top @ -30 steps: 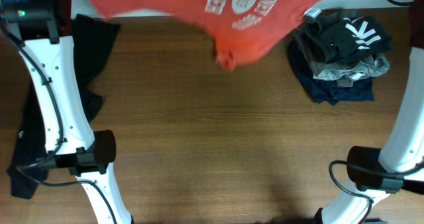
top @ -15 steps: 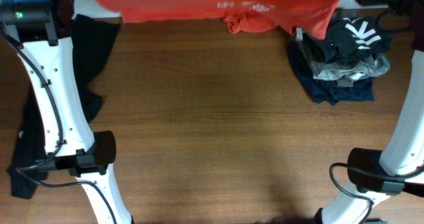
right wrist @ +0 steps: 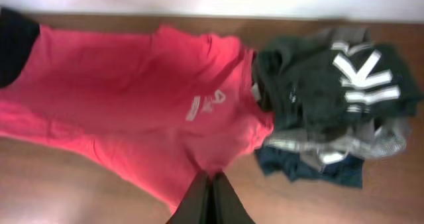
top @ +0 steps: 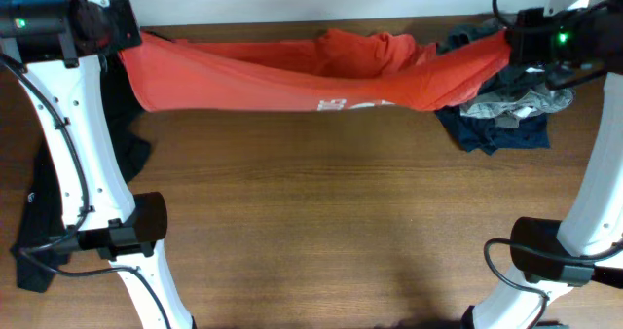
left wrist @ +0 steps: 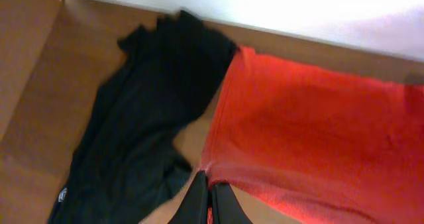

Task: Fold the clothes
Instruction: 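Lower the held shirt flat onto the table with both grippers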

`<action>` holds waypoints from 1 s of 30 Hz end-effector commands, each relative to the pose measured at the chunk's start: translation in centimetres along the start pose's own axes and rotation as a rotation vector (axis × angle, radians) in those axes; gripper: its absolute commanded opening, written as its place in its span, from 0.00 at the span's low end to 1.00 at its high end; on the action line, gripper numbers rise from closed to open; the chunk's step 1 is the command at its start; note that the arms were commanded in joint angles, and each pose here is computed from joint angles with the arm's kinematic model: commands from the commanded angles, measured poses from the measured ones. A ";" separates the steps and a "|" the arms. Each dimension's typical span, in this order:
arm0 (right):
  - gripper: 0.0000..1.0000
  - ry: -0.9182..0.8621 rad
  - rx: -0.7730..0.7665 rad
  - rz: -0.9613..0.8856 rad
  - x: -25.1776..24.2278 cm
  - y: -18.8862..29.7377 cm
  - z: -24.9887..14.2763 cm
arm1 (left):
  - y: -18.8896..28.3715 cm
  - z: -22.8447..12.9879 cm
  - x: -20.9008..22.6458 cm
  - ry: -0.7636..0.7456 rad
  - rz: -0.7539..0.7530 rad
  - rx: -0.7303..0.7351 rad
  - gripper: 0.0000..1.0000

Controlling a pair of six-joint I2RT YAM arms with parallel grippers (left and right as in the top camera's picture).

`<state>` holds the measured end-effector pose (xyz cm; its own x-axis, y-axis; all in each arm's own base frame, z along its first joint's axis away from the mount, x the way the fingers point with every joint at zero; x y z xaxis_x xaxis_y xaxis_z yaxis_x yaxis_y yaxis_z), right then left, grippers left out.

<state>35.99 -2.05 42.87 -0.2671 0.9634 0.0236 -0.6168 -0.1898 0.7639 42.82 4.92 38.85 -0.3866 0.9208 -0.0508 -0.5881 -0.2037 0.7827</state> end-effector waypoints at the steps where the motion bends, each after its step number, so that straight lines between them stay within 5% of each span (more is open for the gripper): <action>1: 0.04 0.010 0.003 -0.002 0.3 0.8 -0.4 | 1.4 -0.4 0.8 -0.011 0.026 0.001 0.01; 14: 0.04 -0.019 -0.093 -0.109 2.3 8.0 -2.6 | 3.1 -1.0 0.3 -0.026 -0.049 0.013 0.01; 30: 0.04 -0.109 0.282 -0.007 3.7 3.1 -12.1 | 2.2 -8.2 2.7 -0.055 0.075 0.308 0.01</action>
<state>26.33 -1.42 36.84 -0.1863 0.9777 0.0975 -0.3570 -0.1598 0.9204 35.62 4.05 35.74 -0.3649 0.9308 0.0218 -0.3412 -0.1555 0.9271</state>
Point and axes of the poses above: each gripper's point midway between its finger pads, its own y axis back along the fingers, its own x axis along the line the jaws close on, z = x × y, the point moved 6 cm from there along y, back along the fingers, and after that the axes turned 10 degrees about y, right-handed, at the moved point
